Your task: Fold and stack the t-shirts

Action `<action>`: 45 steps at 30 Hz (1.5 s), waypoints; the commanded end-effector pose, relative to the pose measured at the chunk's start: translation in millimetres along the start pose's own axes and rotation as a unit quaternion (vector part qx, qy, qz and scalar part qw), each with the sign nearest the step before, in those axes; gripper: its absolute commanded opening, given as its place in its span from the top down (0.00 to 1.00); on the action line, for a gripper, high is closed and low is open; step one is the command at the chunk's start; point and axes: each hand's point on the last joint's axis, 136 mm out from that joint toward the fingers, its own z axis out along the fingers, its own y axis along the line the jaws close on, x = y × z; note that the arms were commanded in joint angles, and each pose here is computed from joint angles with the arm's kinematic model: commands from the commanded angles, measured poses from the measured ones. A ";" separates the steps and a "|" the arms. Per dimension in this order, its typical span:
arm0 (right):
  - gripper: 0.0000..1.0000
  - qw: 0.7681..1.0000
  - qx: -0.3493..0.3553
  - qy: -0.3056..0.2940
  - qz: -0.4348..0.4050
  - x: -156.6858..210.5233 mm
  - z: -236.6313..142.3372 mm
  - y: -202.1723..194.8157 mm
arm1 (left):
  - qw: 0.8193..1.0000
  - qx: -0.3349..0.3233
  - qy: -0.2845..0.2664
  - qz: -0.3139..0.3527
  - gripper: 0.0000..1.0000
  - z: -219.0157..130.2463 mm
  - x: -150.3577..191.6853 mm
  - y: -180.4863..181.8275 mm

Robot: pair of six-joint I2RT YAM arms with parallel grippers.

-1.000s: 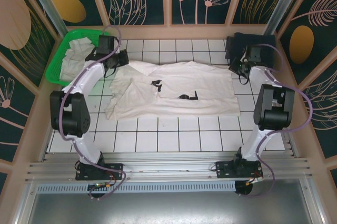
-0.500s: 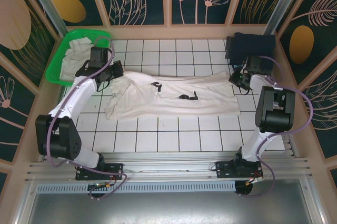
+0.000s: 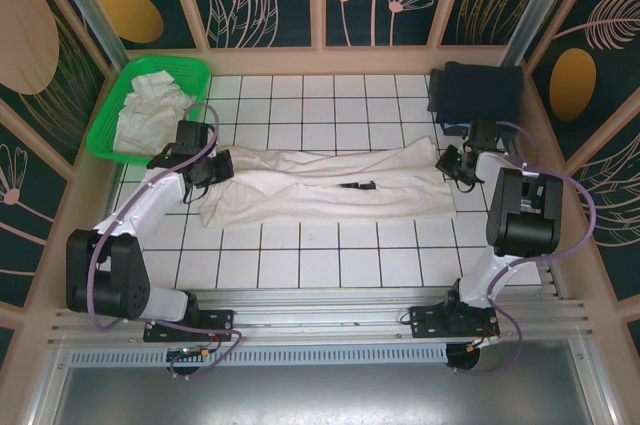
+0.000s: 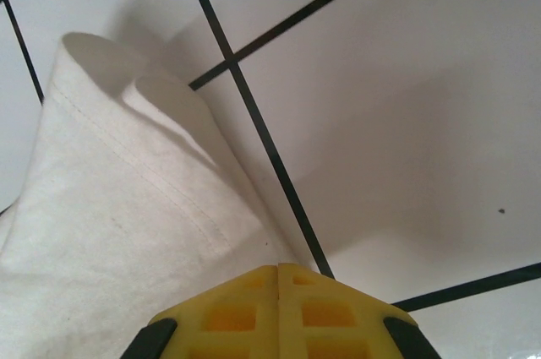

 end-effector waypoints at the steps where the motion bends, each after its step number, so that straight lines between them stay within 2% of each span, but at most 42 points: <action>1: 1.00 1.000 -0.004 -0.004 0.002 4.5 -8.3 -0.4 | 1.000 0.011 0.003 -0.013 1.00 -0.2 10.4 1.1; 6: 1.00 1.000 0.013 0.008 0.006 16.8 -9.9 -8.9 | 1.000 0.006 0.021 -0.020 1.00 11.6 24.7 8.1; 14: 1.00 0.999 0.037 0.019 0.011 40.7 -13.6 -14.4 | 0.999 0.005 0.032 -0.022 1.00 25.9 28.1 10.7; 19: 1.00 0.999 0.046 0.001 0.010 34.7 -23.9 -14.9 | 0.999 0.000 0.028 -0.016 1.00 27.5 18.1 8.6; 22: 1.00 0.998 0.054 0.011 0.012 38.8 -23.0 -18.0 | 0.999 -0.004 0.031 -0.012 1.00 30.1 16.5 9.5; 29: 1.00 0.989 0.146 -0.013 0.025 39.2 -34.1 -53.2 | 0.999 -0.015 0.040 -0.013 1.00 37.0 22.6 15.6; 32: 1.00 0.991 0.132 0.002 0.019 42.4 -26.9 -49.9 | 0.999 -0.016 0.042 -0.013 1.00 39.1 23.4 16.3; 33: 0.99 0.993 0.115 0.013 0.018 45.1 -23.2 -44.4 | 0.999 -0.015 0.042 -0.014 1.00 39.8 23.7 16.2; 34: 0.93 0.993 0.111 0.021 0.016 47.1 -21.7 -42.2 | 0.999 -0.015 0.042 -0.015 1.00 40.1 23.6 16.2; 35: 0.81 0.993 0.117 0.024 0.015 47.0 -23.0 -42.5 | 0.999 -0.014 0.042 -0.015 1.00 40.0 23.6 15.9; 36: 0.74 0.992 0.125 0.021 0.013 44.5 -26.7 -41.8 | 0.999 -0.014 0.043 -0.016 1.00 39.6 24.2 16.0; 37: 0.71 0.992 0.127 0.017 0.009 41.6 -31.9 -38.9 | 0.999 -0.013 0.043 -0.015 1.00 39.4 24.6 15.7; 41: 0.62 0.993 0.112 -0.041 -0.014 17.6 -64.3 -5.8 | 0.999 -0.008 0.045 -0.015 1.00 36.7 27.8 14.4; 43: 0.58 0.994 0.075 -0.073 -0.035 7.6 -73.5 27.3 | 0.999 0.005 0.048 -0.016 1.00 34.7 30.2 10.3; 45: 0.56 0.994 0.015 -0.085 -0.060 5.0 -67.1 67.6 | 0.999 0.022 0.042 -0.015 0.92 30.4 28.3 4.1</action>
